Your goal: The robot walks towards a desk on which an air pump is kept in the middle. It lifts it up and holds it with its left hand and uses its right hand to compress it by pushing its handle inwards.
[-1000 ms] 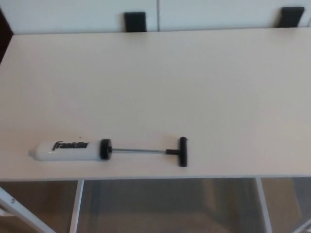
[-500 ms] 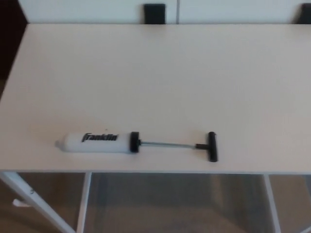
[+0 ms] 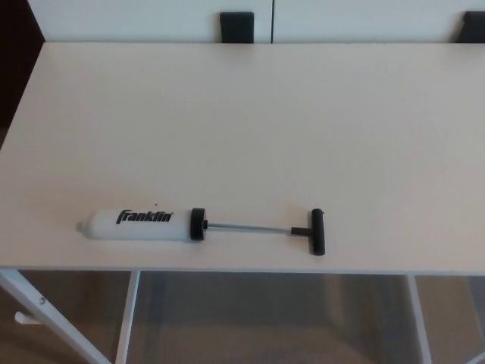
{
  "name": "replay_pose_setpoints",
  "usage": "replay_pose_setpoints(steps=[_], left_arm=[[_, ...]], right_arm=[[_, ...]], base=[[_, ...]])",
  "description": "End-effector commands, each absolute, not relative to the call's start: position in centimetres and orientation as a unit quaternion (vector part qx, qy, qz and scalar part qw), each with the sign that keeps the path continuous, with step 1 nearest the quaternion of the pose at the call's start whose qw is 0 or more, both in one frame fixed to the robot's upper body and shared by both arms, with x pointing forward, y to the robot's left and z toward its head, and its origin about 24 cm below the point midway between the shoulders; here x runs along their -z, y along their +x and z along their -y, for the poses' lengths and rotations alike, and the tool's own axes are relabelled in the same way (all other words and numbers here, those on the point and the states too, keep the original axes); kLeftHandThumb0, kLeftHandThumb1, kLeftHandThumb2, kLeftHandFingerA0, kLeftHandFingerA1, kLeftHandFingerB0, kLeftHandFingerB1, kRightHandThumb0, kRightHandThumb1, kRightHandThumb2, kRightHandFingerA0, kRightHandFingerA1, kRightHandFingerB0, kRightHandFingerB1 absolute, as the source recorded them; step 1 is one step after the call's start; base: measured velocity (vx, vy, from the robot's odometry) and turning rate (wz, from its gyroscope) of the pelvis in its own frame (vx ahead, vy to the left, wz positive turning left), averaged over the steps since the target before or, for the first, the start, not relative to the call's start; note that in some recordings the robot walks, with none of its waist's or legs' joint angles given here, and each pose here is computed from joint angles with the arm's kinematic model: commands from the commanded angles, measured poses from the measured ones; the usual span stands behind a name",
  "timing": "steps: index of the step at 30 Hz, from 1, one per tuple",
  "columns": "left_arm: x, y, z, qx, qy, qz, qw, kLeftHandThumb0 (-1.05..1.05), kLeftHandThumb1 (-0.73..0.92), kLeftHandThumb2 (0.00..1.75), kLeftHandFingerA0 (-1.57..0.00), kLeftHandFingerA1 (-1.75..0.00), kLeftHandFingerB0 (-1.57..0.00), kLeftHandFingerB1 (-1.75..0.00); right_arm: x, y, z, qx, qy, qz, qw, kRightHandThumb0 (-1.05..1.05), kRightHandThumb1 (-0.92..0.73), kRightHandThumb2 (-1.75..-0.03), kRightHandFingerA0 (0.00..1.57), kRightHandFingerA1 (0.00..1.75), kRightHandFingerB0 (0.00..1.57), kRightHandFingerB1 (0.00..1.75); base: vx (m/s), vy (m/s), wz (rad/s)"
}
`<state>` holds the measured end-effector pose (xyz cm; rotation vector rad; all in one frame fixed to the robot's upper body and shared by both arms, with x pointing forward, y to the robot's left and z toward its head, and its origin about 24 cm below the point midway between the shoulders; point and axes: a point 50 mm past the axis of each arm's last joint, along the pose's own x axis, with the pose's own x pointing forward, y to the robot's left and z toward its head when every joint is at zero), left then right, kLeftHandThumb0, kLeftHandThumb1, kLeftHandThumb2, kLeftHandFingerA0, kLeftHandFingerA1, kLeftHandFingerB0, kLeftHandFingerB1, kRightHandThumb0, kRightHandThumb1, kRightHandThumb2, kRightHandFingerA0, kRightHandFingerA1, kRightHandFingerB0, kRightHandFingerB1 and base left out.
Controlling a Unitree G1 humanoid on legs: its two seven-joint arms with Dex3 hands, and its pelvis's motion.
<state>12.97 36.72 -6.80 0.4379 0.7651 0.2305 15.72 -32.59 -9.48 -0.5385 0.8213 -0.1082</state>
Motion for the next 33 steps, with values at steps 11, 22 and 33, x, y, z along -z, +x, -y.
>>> replay_pose_setpoints(steps=[11, 22, 33], left_arm=[[5.5, 12.8, -38.0, -0.137, 0.187, -0.335, 0.913, -0.56, 0.53, 0.88, -0.33, -0.51, -0.21, -0.44], [-8.2, 10.9, -42.7, -0.279, 0.238, -0.079, 0.927, -0.32, 0.3, 0.89, -0.06, -0.51, -0.06, -0.49], [-25.0, 13.7, -37.5, -0.237, 0.341, 0.236, 0.879, -0.34, 0.28, 0.87, 0.0, -0.49, 0.0, -0.47]], right_arm=[[9.2, 15.7, 33.1, 0.066, -0.241, -0.387, 0.888, -0.61, -0.63, -1.01, 0.4, 0.57, 0.24, 0.47], [8.5, 15.9, 34.0, 0.071, -0.243, -0.384, 0.888, -0.62, -0.63, -1.01, 0.4, 0.57, 0.22, 0.46], [8.5, 16.1, 34.0, 0.073, -0.24, -0.386, 0.888, -0.62, -0.64, -1.01, 0.38, 0.56, 0.21, 0.46]], base=[[0.0, 0.0, 0.0], [0.0, 0.0, 0.0], [0.0, 0.0, 0.0]])
